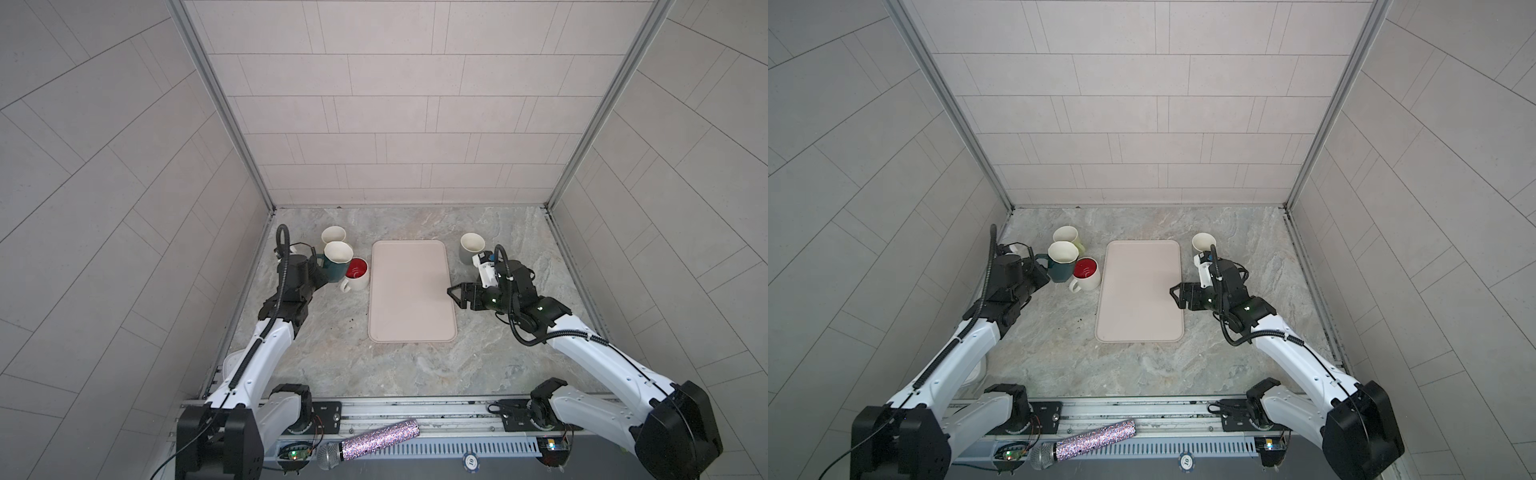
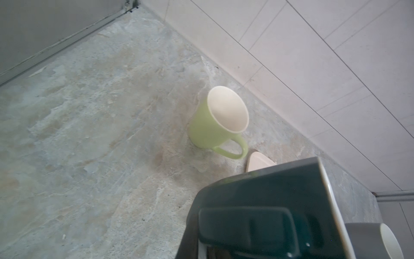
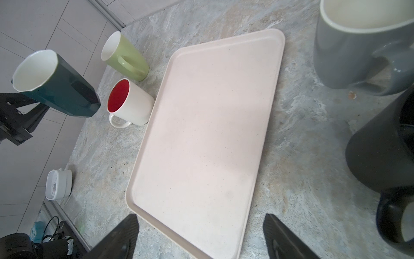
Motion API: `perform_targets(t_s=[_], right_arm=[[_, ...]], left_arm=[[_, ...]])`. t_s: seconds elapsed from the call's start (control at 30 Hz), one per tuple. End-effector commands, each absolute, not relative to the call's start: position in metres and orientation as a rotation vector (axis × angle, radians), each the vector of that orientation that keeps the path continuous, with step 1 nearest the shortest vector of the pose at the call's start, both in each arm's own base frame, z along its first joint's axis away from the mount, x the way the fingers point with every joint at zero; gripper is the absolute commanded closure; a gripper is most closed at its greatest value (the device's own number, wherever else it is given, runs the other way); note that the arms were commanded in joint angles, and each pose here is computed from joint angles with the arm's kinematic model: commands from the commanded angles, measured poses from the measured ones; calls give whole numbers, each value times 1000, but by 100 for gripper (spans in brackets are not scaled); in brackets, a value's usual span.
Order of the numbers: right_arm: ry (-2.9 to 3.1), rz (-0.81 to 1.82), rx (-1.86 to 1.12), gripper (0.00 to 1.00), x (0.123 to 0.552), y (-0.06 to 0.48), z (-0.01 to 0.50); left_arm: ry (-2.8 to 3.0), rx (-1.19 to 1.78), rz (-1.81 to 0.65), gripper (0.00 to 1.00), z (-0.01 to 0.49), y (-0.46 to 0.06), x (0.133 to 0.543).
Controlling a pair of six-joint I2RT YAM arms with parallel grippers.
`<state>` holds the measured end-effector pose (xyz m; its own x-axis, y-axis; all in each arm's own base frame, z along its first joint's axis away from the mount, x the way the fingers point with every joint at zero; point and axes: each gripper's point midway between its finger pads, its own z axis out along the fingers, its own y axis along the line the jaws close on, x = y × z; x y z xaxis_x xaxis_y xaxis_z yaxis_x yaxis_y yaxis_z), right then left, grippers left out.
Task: Turn the mug right side up
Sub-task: Place the mug at the middle-left of the table.
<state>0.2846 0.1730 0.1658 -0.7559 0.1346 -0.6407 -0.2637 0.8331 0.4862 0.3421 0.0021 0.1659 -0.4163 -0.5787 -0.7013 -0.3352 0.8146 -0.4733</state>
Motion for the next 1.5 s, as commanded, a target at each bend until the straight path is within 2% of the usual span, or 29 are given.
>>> perform_targets(t_s=[0.0,0.4,1.33,1.4,1.43,1.47], right_arm=[[2321,741,-125,12,283,175,166],[2334,728,-139,12,282,174,163],[2277,715,-74,11,287,168,166],[2277,718,-66,11,288,168,165],[2280,717,-62,11,288,168,165],[2284,711,-64,11,289,168,164]], left_arm=[[1868,-726,-360,100,195,20,350],[1795,-865,-314,100,156,47,346],[1773,-906,-506,100,94,30,371],[1772,-895,-520,93,94,28,371],[1772,-899,-512,83,93,29,371],[1779,-896,-501,82,91,30,370]])
